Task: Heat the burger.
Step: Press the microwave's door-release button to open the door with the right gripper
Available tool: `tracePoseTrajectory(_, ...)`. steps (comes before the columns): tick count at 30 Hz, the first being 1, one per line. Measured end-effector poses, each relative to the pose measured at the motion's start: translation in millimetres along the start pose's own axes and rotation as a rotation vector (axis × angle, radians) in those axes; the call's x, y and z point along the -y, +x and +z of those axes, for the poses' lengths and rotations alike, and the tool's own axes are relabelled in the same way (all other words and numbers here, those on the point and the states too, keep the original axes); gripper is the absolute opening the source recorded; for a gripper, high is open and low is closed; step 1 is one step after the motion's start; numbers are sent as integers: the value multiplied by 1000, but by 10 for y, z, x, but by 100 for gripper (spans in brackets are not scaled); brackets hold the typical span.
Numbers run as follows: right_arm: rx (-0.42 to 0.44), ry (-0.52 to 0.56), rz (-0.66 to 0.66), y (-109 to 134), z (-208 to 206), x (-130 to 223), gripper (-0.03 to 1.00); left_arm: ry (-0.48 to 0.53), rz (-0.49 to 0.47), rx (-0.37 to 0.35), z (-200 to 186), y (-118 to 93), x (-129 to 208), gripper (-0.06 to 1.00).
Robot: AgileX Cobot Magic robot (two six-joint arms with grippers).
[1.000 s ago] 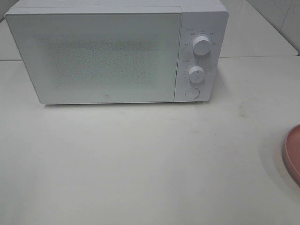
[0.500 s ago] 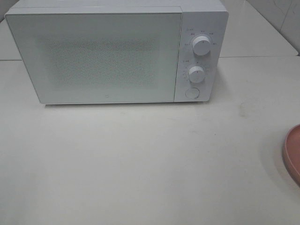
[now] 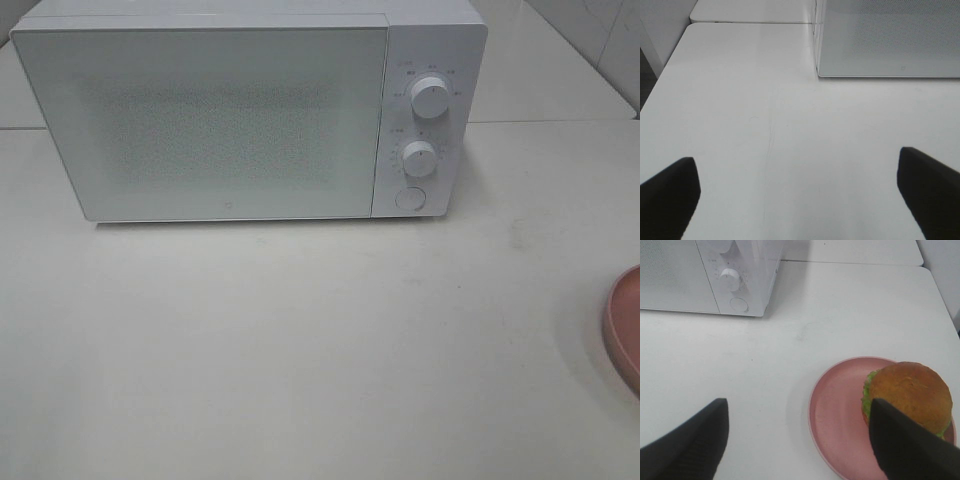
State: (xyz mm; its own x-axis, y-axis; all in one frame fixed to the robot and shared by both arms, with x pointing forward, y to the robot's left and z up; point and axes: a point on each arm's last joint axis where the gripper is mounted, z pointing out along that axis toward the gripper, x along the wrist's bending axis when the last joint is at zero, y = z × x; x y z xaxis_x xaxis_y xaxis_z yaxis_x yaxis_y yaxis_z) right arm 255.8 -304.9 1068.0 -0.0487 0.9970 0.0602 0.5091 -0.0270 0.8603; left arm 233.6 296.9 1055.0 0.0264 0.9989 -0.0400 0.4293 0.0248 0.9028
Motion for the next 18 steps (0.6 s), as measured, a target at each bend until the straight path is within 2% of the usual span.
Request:
tracePoseTrajectory(9,-8,32,-20,62,333,-112,75,0,0,0,0,0,0,99)
tracePoseTrajectory(18,-33,17,-35,129,702,-151,75,0,0,0,0,0,0,99)
